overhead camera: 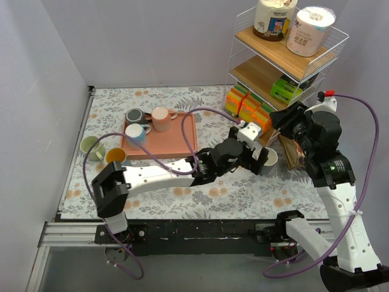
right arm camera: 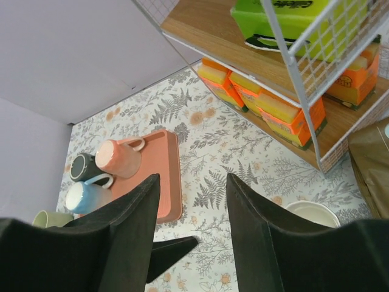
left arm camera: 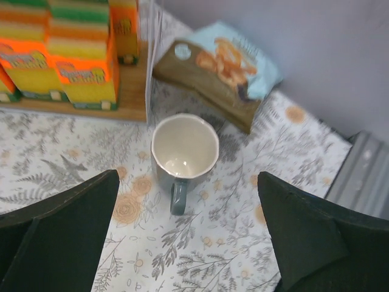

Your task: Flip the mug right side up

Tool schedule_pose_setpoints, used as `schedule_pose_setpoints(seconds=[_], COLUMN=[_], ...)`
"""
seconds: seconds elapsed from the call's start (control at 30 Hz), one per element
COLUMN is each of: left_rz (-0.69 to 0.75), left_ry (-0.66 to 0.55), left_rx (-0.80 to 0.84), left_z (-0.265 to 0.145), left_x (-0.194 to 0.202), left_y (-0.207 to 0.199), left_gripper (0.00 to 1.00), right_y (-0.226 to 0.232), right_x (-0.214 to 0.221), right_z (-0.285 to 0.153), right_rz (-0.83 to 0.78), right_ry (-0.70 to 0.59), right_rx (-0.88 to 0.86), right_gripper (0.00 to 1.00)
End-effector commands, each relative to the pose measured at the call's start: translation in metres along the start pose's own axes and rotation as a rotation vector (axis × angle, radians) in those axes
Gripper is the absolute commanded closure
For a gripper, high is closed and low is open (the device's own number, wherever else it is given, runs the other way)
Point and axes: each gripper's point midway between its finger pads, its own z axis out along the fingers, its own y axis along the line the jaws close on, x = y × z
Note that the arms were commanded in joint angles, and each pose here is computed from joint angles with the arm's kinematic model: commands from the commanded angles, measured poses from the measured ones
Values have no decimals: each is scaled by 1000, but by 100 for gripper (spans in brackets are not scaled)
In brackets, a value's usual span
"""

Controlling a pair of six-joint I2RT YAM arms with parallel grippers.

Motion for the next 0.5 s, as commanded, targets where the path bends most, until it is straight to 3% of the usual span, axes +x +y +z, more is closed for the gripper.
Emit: schedule_pose_setpoints(seconds=[0.0, 0.13, 0.27, 0.47], left_rz=[-78, -204, -338, -456], left_ry=[-171, -234, -241, -202], left_rx=[-61, -188, -367, -576], left_z=[-57, -99, -134, -175], left_x=[-81, -112, -118, -105], left_y=[20, 70, 136, 208], left_gripper=[2, 2, 2, 2], right_y=[49, 93, 126, 188], right_x=[-11, 11, 40, 109], right_z=[8, 25, 49, 82], right_rz=[-86, -129, -191, -518], right_ry=[17, 111, 179, 256], right_rx=[-240, -504, -636, -842], right_gripper=[45, 45, 41, 36])
